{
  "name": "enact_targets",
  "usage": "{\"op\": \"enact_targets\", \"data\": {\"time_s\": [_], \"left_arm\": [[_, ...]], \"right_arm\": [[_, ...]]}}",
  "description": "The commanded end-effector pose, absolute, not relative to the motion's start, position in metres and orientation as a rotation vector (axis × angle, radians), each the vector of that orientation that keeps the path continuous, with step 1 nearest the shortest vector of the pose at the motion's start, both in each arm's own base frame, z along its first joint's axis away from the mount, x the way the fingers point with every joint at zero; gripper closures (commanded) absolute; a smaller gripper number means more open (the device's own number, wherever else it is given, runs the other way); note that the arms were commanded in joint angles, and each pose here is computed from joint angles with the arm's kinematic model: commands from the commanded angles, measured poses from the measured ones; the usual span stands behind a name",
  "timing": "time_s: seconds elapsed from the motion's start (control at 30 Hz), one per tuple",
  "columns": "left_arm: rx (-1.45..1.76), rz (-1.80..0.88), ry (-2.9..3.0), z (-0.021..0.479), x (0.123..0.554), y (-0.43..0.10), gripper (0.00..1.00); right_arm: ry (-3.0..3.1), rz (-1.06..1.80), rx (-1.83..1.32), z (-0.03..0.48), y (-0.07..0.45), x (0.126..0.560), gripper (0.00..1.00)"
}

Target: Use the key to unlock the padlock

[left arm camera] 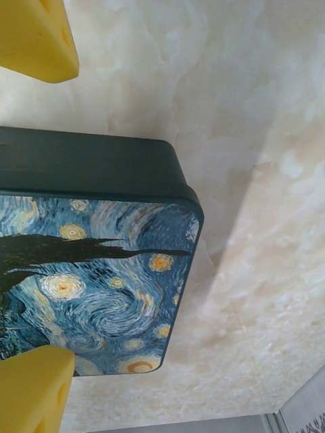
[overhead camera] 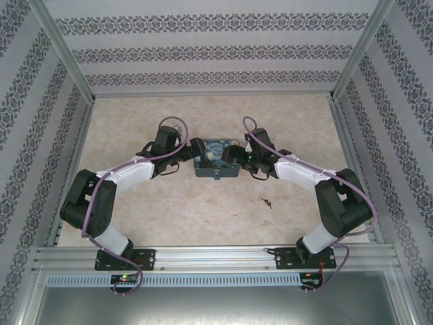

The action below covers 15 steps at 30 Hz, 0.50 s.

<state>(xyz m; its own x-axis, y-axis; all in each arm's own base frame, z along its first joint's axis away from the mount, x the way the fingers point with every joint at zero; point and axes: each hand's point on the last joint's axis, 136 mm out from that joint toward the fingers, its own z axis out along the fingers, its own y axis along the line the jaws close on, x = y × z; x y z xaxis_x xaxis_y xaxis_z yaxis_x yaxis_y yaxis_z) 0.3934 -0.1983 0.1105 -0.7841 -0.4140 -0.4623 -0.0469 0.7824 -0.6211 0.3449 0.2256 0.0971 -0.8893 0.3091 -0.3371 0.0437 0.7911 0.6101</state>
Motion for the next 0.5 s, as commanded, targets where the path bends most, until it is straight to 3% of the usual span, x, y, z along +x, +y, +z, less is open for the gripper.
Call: {"op": "enact_targets", "data": {"time_s": [0.0,0.17,0.47], "left_arm": [[-0.319,-0.828,2.314,0.133,0.391,-0.195,0.00],[-0.293,-0.826,2.315,0.148,0.377,-0.191,0.00],[-0.231,-0.898,2.349,0.158,0.354,-0.209,0.00]], "right_arm": [[2.538,0.757,0.268,0.112,0.204,0.334,0.10],[2.617,0.529,0.298,0.101,0.159,0.294,0.13],[2.749,0.299,0.360,0.055,0.105,0.226,0.29]]}}
